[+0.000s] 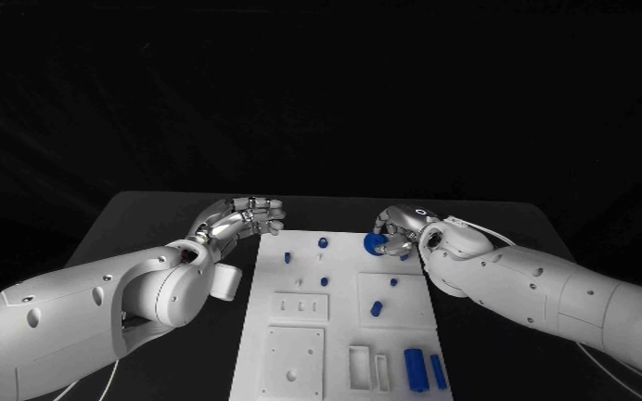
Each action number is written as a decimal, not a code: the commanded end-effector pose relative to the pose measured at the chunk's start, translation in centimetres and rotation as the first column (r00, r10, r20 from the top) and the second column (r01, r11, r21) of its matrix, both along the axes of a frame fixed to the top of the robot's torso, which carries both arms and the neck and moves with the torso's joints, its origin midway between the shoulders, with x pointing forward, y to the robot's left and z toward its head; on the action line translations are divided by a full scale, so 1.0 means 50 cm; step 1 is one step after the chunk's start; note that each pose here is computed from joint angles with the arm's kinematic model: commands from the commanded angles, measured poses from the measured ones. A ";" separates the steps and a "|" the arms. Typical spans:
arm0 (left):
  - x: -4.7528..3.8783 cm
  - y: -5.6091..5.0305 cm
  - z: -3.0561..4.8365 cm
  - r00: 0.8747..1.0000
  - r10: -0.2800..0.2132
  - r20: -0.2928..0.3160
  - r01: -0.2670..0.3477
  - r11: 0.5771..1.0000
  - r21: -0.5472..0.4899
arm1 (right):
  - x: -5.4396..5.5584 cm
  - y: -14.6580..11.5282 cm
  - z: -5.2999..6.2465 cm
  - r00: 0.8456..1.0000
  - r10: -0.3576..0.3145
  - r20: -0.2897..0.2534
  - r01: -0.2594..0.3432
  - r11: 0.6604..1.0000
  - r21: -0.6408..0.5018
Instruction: Assemble the parts on the task board
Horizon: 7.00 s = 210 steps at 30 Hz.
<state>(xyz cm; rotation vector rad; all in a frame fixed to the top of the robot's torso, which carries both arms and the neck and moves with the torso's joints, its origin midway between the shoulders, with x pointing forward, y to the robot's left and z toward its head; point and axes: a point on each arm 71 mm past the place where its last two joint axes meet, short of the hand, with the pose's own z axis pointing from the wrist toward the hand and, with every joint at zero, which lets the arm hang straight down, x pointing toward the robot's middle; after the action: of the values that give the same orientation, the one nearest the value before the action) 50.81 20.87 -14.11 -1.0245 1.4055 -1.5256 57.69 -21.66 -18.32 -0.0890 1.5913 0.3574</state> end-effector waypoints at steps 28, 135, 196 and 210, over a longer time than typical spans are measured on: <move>0.001 -0.003 0.001 1.000 -0.016 -0.003 0.016 1.000 0.000 | -0.007 0.006 -0.038 0.999 0.023 -0.034 -0.029 0.984 -0.177; 0.002 -0.008 -0.001 1.000 -0.001 -0.015 0.001 1.000 0.011 | -0.091 0.288 -0.004 0.896 0.341 0.285 -0.232 0.906 -0.355; 0.005 -0.005 -0.001 1.000 0.004 -0.020 -0.003 1.000 0.006 | -0.066 0.254 -0.037 0.956 0.267 0.124 -0.234 0.944 -0.233; 0.006 -0.005 -0.002 1.000 0.003 -0.023 -0.002 1.000 0.007 | -0.058 0.241 -0.041 0.968 0.239 0.079 -0.224 0.961 -0.162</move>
<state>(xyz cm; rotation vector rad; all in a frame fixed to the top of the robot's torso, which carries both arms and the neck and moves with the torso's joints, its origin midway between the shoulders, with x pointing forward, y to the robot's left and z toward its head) 51.09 20.81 -14.38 -1.0468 1.4266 -1.4974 54.75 -9.38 -19.86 -0.4199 1.4662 0.3921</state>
